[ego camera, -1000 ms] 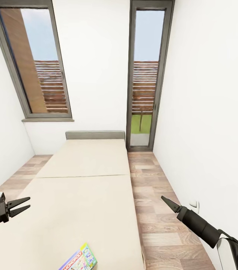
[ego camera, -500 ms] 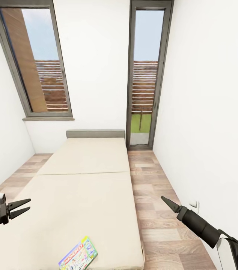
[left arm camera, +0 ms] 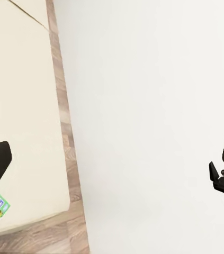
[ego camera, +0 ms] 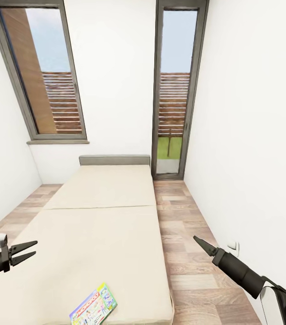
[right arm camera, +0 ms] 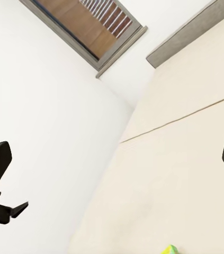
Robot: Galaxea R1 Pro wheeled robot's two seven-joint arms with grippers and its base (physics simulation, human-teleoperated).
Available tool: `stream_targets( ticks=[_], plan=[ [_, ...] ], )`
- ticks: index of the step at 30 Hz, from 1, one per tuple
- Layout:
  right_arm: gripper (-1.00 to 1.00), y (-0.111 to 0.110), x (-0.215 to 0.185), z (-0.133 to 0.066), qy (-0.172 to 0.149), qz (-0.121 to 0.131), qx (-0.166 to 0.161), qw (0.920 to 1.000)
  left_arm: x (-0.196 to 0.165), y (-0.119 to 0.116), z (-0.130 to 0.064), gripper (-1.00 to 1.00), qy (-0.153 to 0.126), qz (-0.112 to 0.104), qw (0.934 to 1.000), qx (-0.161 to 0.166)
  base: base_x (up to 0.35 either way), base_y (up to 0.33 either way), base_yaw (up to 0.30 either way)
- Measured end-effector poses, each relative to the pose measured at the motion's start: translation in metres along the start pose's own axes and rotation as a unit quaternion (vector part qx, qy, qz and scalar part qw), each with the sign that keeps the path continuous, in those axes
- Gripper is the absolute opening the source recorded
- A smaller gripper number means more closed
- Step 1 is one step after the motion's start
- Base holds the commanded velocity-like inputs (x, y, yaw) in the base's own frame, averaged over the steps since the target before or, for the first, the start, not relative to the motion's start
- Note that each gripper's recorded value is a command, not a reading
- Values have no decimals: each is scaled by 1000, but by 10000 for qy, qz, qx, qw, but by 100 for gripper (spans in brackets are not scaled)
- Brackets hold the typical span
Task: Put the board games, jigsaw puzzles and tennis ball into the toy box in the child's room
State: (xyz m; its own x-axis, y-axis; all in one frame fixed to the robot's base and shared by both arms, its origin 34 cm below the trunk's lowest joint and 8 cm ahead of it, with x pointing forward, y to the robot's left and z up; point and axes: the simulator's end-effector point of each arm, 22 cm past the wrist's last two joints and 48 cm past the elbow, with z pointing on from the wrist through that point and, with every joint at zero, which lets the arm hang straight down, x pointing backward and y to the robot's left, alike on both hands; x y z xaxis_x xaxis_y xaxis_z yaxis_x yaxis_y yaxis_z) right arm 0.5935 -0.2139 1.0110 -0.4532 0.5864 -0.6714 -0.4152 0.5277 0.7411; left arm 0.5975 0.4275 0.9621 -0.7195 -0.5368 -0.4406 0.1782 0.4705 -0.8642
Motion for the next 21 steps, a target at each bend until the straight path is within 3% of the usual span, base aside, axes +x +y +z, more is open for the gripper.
stream_targets(
  ticks=[10,21],
  plan=[
    [100,-10,8,1,0,0,-1,10000,16,40,5,100,3,-399,9987,-309,0,0,0],
    [100,-22,18,2,0,4,-1,10000,26,61,10,100,9,-522,9979,-383,0,0,0]
  ],
)
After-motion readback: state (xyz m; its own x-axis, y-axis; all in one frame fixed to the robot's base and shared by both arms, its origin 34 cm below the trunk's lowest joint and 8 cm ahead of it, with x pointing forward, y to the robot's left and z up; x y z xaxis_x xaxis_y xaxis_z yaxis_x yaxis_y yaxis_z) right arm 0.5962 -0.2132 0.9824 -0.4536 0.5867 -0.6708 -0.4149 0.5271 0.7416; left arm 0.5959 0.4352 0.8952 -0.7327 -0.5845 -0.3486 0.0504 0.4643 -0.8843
